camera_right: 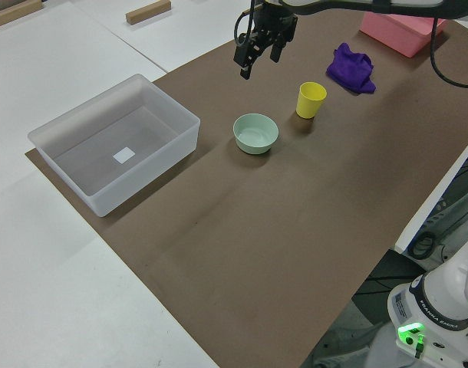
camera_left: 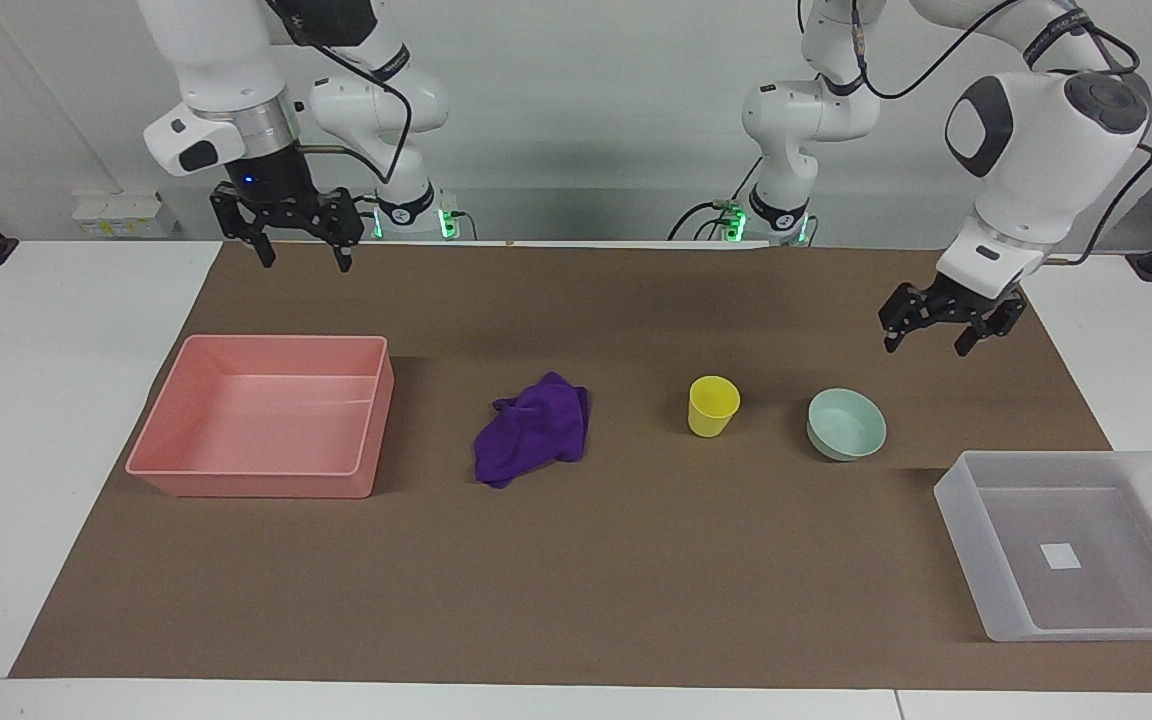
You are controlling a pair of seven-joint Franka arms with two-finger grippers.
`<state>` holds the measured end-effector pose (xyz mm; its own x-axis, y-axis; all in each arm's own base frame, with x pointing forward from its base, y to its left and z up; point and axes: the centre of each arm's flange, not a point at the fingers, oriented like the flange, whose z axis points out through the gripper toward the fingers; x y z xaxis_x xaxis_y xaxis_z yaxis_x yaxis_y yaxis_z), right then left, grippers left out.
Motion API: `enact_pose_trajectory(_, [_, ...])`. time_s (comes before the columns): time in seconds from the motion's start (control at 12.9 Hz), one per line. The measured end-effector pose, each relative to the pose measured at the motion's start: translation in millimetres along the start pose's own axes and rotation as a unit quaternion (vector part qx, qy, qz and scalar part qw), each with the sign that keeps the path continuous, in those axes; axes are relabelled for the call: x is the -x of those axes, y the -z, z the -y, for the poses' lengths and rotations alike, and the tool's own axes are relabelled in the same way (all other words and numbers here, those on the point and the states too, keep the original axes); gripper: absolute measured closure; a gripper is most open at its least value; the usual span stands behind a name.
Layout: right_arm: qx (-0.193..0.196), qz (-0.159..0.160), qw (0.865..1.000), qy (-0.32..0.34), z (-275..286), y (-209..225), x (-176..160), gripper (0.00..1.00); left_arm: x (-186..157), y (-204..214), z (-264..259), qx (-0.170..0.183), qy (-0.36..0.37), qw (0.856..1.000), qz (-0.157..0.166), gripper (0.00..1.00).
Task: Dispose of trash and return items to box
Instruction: 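Reach the left gripper to the green bowl while the right gripper reaches the cloth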
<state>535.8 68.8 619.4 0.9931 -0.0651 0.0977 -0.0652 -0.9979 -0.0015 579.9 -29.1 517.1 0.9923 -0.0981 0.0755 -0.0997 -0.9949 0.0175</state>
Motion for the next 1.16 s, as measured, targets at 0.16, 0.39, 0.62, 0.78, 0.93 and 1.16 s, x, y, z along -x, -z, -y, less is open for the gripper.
enact_pose_trajectory(0.16, [-0.007, -0.010, 1.000, 0.022, 52, -35, -3, 0.00, -5, -36, 9, 0.000, 0.008, 1.000, -0.008, 0.00])
enact_pose_trajectory(0.39, [-0.017, -0.010, 0.999, 0.033, 138, -116, -6, 0.00, -2, -93, 20, 0.004, 0.022, 1.000, -0.018, 0.00])
enact_pose_trajectory(0.62, [-0.031, -0.025, 0.998, 0.040, 187, -194, -4, 0.00, 11, -136, 27, 0.012, 0.037, 0.999, -0.014, 0.00])
enact_pose_trajectory(0.78, [-0.039, -0.035, 0.998, 0.045, 201, -233, -1, 0.00, 12, -157, 27, 0.019, 0.044, 0.999, -0.009, 0.00])
enact_pose_trajectory(0.93, [-0.039, -0.032, 0.997, 0.053, 211, -262, 5, 0.00, 14, -175, 27, 0.023, 0.050, 0.998, -0.003, 0.00])
enact_pose_trajectory(1.16, [-0.030, -0.016, 0.996, 0.080, 219, -301, 15, 0.00, 16, -193, 28, 0.029, 0.058, 0.998, 0.005, 0.13])
